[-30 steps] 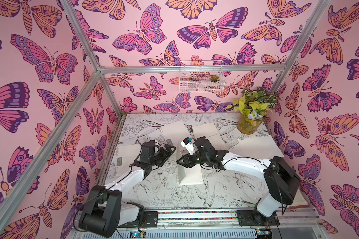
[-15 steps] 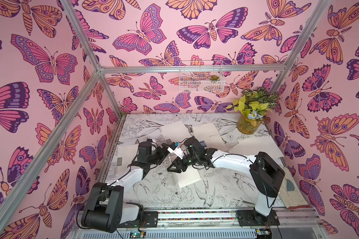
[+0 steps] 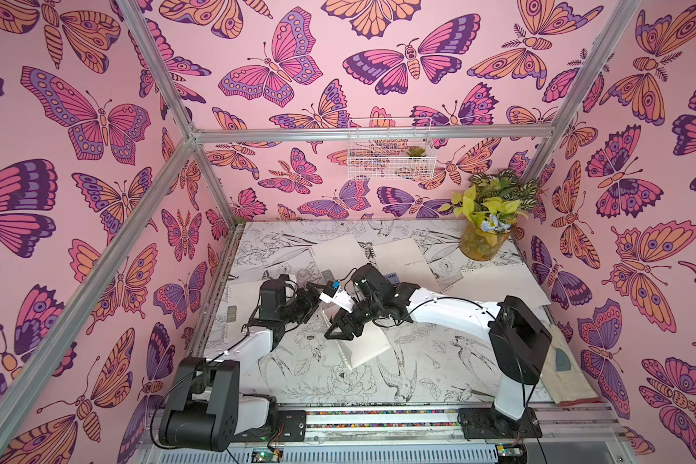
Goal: Tear off pages from different notebooks
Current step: Open the notebook at the center of the board.
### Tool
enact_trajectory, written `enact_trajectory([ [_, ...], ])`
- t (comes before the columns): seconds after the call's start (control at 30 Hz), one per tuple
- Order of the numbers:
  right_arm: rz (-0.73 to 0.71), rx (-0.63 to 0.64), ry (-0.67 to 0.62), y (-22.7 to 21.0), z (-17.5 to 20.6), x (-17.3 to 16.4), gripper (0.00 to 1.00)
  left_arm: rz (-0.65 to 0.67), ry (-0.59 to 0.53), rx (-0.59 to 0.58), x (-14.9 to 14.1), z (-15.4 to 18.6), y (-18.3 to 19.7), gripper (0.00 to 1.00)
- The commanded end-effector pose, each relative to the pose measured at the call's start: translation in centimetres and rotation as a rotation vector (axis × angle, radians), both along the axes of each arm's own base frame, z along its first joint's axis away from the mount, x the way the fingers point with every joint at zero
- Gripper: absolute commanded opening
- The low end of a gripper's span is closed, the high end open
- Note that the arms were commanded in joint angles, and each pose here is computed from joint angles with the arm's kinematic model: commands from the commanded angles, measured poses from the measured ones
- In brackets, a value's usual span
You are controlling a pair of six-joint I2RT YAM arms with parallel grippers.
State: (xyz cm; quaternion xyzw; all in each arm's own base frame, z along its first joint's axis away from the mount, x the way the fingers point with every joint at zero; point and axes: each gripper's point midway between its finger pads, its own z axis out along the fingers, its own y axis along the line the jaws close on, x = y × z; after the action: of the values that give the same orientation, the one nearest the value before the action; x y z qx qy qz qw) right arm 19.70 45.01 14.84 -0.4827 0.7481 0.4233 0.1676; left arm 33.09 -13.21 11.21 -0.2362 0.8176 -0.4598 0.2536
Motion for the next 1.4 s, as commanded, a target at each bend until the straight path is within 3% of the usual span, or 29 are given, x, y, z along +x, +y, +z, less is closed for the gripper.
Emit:
enact_trajectory([
  [0.0, 0.002, -0.136, -0.049, -0.1, -2.6, -0.4, 0.57, -0.027, -0.017, -0.012, 0.3, 0.4, -0.3, 0.73],
  [0.1, -0.143, -0.275, -0.134, -0.7, -4.3, 1.9, 0.45, -0.057, -0.01, -0.025, 1.4, 0.7, -0.9, 0.58],
  [0.23, -0.322, -0.393, -0.207, -2.4, -5.2, 4.8, 0.42, -0.092, -0.024, -0.043, 3.8, 1.8, -1.6, 0.56],
  [0.43, -0.413, -0.342, -0.178, -1.3, -5.1, 6.4, 0.46, -0.154, -0.033, -0.021, 5.8, 2.5, -2.0, 0.67],
  [0.57, -0.418, -0.279, -0.108, -0.4, -5.0, 7.2, 0.47, -0.173, 0.007, 0.025, 4.5, 1.0, -1.5, 0.74],
  [0.87, -0.393, -0.211, -0.045, 0.5, -4.7, 7.4, 0.41, -0.141, 0.097, 0.038, 1.6, -2.2, -0.1, 0.76],
  [1.0, -0.365, -0.174, -0.017, -0.3, -3.6, 6.6, 0.48, -0.082, 0.121, 0.13, 0.6, -2.9, 2.1, 0.8],
  [1.13, -0.443, -0.152, 0.017, -4.6, -3.1, 8.0, 0.56, -0.078, 0.155, 0.153, -0.8, -4.0, 2.4, 0.81],
  [1.37, -0.849, -0.304, 0.079, -19.8, -6.9, 13.1, 0.59, -0.076, 0.251, 0.189, -2.0, -7.8, 2.7, 0.83],
])
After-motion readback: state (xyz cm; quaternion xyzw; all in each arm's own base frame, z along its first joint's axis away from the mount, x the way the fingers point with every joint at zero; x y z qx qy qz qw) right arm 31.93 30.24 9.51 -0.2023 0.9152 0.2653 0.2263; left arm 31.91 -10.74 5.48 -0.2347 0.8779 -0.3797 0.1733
